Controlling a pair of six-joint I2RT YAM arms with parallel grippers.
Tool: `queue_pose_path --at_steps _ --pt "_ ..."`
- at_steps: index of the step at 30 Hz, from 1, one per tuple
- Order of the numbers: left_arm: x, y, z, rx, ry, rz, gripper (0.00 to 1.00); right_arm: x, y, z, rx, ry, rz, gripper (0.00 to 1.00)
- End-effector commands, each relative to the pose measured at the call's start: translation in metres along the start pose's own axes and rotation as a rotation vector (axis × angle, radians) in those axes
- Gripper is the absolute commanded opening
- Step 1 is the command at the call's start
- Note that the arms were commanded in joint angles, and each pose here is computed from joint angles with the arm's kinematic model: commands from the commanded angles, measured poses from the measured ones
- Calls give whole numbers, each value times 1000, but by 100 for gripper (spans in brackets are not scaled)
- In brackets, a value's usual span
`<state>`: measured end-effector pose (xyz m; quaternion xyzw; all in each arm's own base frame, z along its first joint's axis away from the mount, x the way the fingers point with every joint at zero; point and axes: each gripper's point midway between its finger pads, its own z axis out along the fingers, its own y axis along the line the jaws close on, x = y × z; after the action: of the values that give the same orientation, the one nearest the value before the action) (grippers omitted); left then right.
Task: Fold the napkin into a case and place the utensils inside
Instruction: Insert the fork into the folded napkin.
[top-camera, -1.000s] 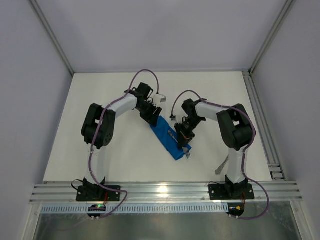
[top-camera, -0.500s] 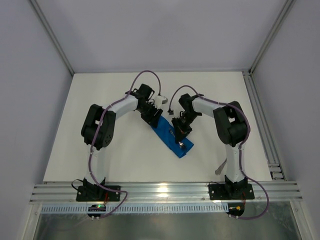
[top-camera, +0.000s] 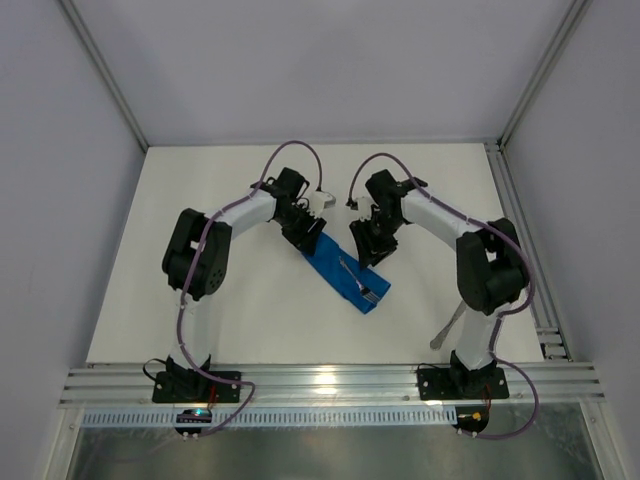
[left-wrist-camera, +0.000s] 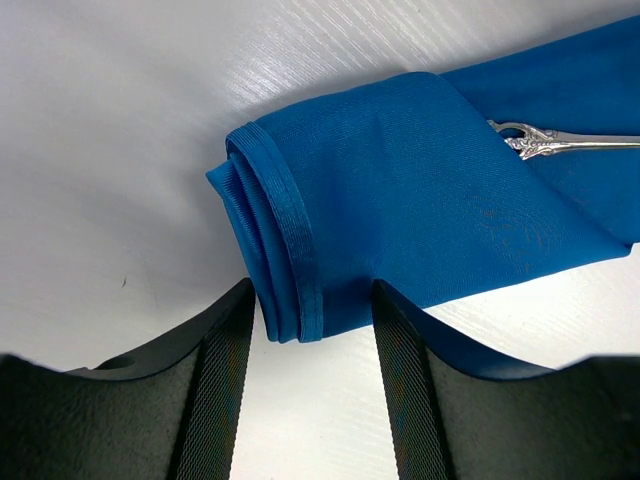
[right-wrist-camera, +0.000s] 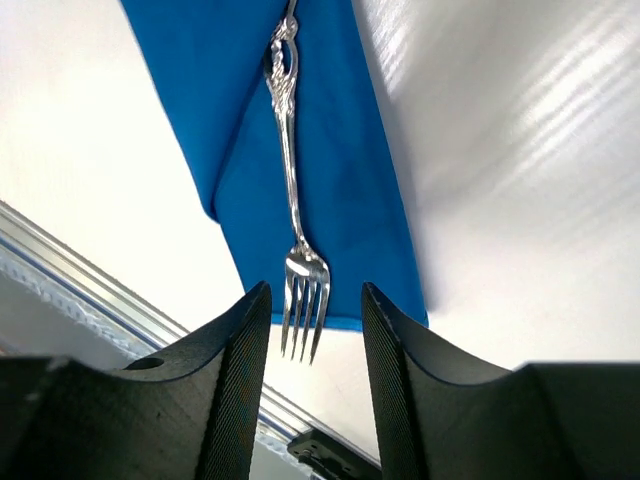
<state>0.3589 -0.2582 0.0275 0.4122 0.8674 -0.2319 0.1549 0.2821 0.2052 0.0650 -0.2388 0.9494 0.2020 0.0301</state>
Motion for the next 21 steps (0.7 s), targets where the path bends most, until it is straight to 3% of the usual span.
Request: queue_pose_path --at_steps 1,6,9,12,13,21 --pt "-19 -2 -19 -30 -61 56 53 13 -1 -28 103 -77 5 45" --pt "-22 -3 -24 -38 -69 68 56 54 7 -22 165 -115 51 45" --pt "-20 -4 -25 -36 -63 70 56 64 11 -17 145 -175 179 42" --pt "-17 -5 -25 -31 -58 65 56 60 16 -16 100 -288 328 25" --pt "-16 -6 -24 -29 -56 63 56 57 19 -16 86 -324 445 24" --pt "-18 -8 -26 -25 -73 65 56 58 11 -15 -14 -597 839 18"
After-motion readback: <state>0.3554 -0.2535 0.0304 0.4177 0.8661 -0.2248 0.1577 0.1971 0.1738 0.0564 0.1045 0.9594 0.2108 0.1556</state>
